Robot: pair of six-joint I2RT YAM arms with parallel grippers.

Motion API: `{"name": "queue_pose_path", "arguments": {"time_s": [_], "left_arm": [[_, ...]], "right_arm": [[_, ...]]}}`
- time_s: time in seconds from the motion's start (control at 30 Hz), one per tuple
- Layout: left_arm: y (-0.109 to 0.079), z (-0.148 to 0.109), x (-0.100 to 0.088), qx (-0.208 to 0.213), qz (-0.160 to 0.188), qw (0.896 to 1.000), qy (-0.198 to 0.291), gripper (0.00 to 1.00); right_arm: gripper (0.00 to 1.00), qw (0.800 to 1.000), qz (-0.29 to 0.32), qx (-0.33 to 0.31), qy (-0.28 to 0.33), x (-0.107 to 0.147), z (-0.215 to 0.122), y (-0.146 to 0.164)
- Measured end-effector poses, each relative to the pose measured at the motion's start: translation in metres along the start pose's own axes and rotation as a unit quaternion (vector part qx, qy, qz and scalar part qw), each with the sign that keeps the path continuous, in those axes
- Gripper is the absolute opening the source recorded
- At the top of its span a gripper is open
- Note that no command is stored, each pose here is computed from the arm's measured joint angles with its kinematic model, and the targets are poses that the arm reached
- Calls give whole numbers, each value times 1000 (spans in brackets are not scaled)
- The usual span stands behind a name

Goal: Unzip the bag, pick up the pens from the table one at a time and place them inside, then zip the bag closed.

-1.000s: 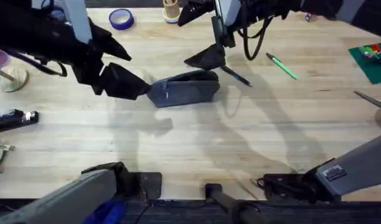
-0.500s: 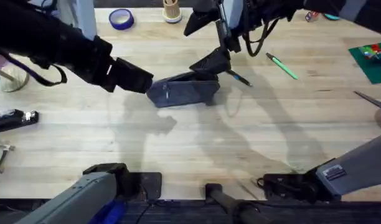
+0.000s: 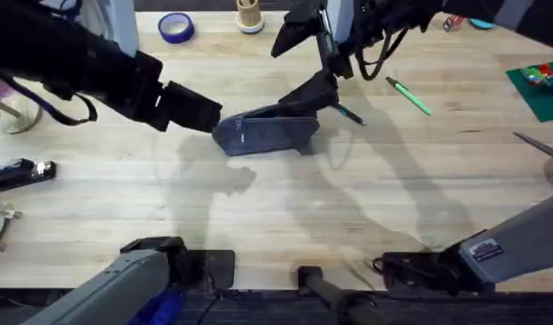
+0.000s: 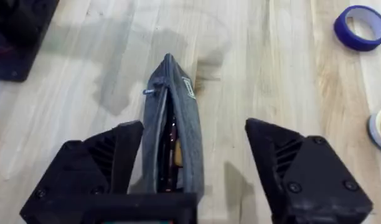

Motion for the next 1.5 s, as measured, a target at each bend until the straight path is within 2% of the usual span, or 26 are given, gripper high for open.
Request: {"name": "queue_pose_path", "arguments": {"time_s": [0.17,0.27,0.47,0.7,0.9,1.1,1.13,1.23,1.33,1.4,1.43,1.5], "left_arm": [[0,0,0,0,0,1000,0,996],[0,0,0,0,0,1000,0,995],[0,0,0,0,0,1000,0,995],[0,0,0,0,0,1000,0,995],[0,0,0,0,0,1000,0,996],[0,0,0,0,0,1000,0,995],[0,0,0,0,0,1000,0,995],[0,0,0,0,0,1000,0,995],[0,0,0,0,0,1000,0,995],[0,0,0,0,0,1000,0,995],[0,0,0,0,0,1000,0,995],[0,0,0,0,0,1000,0,995]], "right_arm": [[995,1000,19,-6,4,1,0,2],[995,998,63,9,21,0,-2,0],[995,985,138,61,82,-22,-22,-1],[996,977,145,84,131,-53,-33,12],[995,968,153,96,176,-55,-25,22],[995,964,157,104,188,-58,-19,26],[938,964,157,104,189,-59,-18,26],[583,963,159,106,191,-60,-16,27],[338,963,159,105,193,-61,-14,29],[135,962,158,105,194,-61,-14,30],[55,962,160,105,194,-61,-13,30],[33,962,160,104,195,-61,-13,30]]}}
Point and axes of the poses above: each hand's point on the last joint's axis, 136 mm out from that joint toward the fingers, its own z axis out along the fingers, its own y axis along the line the jaws close on, x = y × z, the point moved 10 cm from there along -z, back along the fingers, and after that the axes turned 7 degrees about z, right-handed, at the moved point
